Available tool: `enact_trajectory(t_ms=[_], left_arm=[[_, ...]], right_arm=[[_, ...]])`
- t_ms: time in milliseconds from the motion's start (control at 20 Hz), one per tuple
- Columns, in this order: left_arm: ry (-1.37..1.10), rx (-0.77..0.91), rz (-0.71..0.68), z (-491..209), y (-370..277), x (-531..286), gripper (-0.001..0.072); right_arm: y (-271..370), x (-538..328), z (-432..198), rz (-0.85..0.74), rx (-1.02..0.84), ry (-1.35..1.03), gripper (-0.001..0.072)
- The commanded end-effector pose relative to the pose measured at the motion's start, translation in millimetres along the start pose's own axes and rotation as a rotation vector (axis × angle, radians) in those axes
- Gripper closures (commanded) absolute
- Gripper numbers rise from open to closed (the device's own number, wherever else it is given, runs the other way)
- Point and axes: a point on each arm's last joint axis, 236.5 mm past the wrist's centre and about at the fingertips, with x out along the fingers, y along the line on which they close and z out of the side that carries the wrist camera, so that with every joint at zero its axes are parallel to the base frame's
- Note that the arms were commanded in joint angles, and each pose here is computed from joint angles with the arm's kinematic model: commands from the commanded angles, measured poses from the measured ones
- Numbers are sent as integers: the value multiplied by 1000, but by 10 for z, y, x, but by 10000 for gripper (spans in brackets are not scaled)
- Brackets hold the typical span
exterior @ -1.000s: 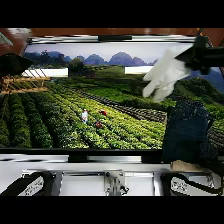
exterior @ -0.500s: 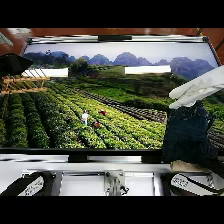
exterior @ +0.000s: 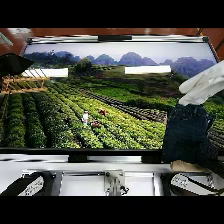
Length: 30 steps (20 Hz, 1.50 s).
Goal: Fold the shirts.
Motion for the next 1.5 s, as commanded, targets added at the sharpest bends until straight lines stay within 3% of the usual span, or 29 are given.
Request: enact_trajectory(t_ms=[0,400,600,950,1100,1250,1450], left_arm=[[0,0,0,0,-2,0,675],[-6,22,0,11,-18,-24,675],[-6,23,0,12,-18,-24,675],[-2,39,-9,3,-57,-11,675],[-2,39,-9,3,-57,-11,675],[-2,39,-9,3,-57,-11,675],[-3,39,-9,5,-57,-11,675]], right_arm=[[126,-15,144,54,22,-60,641],[-1029,-191,-978,-394,107,352,640],[-1332,-561,-1377,-575,181,337,640],[-1873,-673,-2630,-693,317,537,640],[-1994,-688,-2979,-717,375,561,640],[-1985,-620,-2947,-700,406,485,641],[-1389,-69,-2306,-362,526,216,640]])
